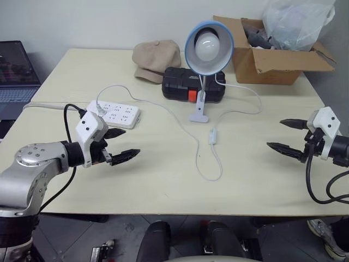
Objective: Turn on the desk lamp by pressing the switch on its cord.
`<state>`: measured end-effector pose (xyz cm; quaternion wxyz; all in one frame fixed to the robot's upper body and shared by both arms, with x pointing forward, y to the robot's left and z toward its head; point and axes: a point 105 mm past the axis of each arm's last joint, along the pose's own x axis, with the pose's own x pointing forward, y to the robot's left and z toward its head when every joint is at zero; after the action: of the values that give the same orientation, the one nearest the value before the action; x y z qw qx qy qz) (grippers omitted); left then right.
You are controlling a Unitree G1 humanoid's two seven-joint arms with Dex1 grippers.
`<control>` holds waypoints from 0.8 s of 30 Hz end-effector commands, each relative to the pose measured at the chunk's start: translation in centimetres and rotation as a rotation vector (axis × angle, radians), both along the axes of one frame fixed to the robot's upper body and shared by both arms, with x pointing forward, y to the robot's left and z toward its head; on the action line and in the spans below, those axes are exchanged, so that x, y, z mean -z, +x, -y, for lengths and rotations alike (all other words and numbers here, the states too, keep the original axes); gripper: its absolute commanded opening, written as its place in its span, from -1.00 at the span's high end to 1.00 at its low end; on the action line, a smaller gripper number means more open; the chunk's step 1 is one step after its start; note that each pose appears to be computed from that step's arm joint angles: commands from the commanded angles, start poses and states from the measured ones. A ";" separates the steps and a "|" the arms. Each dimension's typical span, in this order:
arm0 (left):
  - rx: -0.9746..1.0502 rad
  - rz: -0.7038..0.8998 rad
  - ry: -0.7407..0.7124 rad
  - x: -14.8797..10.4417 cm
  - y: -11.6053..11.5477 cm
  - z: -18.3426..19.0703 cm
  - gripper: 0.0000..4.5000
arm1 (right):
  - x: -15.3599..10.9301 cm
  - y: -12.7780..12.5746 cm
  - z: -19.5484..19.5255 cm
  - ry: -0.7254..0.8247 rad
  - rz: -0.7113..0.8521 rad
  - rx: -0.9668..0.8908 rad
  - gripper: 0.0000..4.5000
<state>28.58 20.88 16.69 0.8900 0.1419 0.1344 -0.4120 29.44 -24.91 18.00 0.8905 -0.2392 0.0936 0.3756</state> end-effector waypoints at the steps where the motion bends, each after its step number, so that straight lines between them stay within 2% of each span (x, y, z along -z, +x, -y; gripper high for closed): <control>1: 0.063 0.040 -0.003 -1.4 -0.8 1.0 -1.00 | -1.6 0.0 -0.3 -0.024 0.054 -0.007 -0.97; 9: 0.052 0.046 0.033 -1.1 -0.8 1.0 -1.00 | -1.3 0.1 -0.7 -0.009 0.008 0.001 -0.97; 13: 0.093 0.047 0.038 -0.8 -1.1 1.6 -1.00 | -1.2 0.3 -1.8 0.099 -0.063 0.032 -0.97; 18: 0.149 0.060 -0.058 -1.8 -1.0 2.8 -1.00 | -1.0 1.4 -3.0 0.195 -0.184 0.136 -0.97; 24: 0.213 0.057 -0.098 -1.7 -1.0 4.2 -1.00 | -0.1 1.8 -5.6 0.293 -0.448 0.179 -0.97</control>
<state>27.73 17.36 17.51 0.8566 0.1253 0.0951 -0.4915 31.18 -19.91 18.03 0.9045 -0.0299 0.2354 0.3543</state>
